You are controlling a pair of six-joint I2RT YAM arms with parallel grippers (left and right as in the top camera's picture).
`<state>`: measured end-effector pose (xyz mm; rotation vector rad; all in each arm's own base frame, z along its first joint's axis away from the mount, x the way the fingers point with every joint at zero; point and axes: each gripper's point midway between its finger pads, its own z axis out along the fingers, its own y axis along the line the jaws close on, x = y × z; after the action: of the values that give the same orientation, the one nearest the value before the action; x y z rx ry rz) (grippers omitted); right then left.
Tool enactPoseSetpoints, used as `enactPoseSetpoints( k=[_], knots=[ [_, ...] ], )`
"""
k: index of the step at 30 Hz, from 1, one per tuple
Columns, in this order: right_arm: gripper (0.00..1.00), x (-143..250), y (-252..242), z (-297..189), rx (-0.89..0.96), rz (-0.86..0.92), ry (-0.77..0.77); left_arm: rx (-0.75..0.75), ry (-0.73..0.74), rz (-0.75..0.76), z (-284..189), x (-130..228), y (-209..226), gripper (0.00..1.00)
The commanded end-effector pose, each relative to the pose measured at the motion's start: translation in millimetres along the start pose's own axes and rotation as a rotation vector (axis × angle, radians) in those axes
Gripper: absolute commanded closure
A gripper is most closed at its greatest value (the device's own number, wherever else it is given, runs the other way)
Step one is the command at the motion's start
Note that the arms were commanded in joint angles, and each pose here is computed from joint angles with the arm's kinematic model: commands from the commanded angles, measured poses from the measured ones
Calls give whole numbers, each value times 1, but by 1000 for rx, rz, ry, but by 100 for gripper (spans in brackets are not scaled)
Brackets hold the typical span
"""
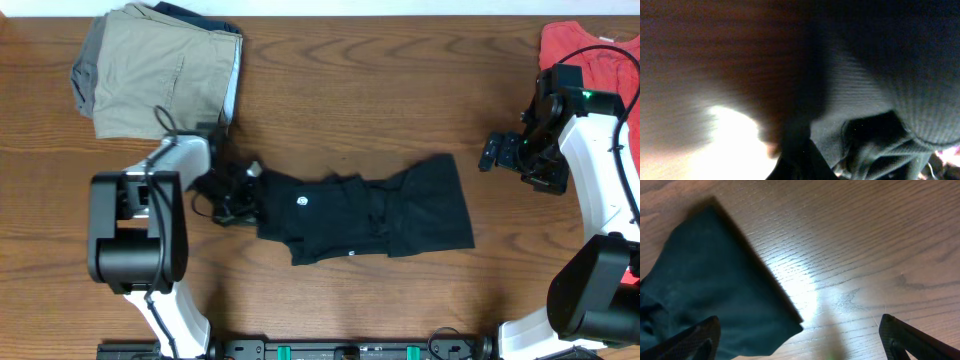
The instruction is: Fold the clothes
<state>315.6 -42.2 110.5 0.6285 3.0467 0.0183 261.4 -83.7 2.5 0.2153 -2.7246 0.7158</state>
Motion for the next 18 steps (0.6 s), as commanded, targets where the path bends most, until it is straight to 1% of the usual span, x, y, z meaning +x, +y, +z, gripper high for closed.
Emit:
enactPoseSetpoints(
  k=[1,7,10,12,13,15,17,18],
  knots=[
    [1,-1,0,-2,4,-13,-8,-166,-102,-60,-42,-12,27,94],
    [1,-1,0,-2,4,-13,-8,-309,-171,-97,-108,6,37,94],
    [1,-1,0,-2,4,-13,-8,-363,-199,-93,-130,18,35,94],
    [1,-1,0,-2,4,-13,-8,-372,-207,-92,-137,26,33,94],
    [0,-1,0,-2,4,-13,-8,-373,-204,-92,-138,29,33,92],
    [1,-1,0,-2,4,-13,-7,-374,-183,-99,-137,35,33,83],
    [1,-1,0,-2,4,-13,-8,-381,-163,-105,-135,38,35,83],
    [1,-1,0,-2,4,-13,-8,-389,-157,-108,-134,38,37,75]
  ],
)
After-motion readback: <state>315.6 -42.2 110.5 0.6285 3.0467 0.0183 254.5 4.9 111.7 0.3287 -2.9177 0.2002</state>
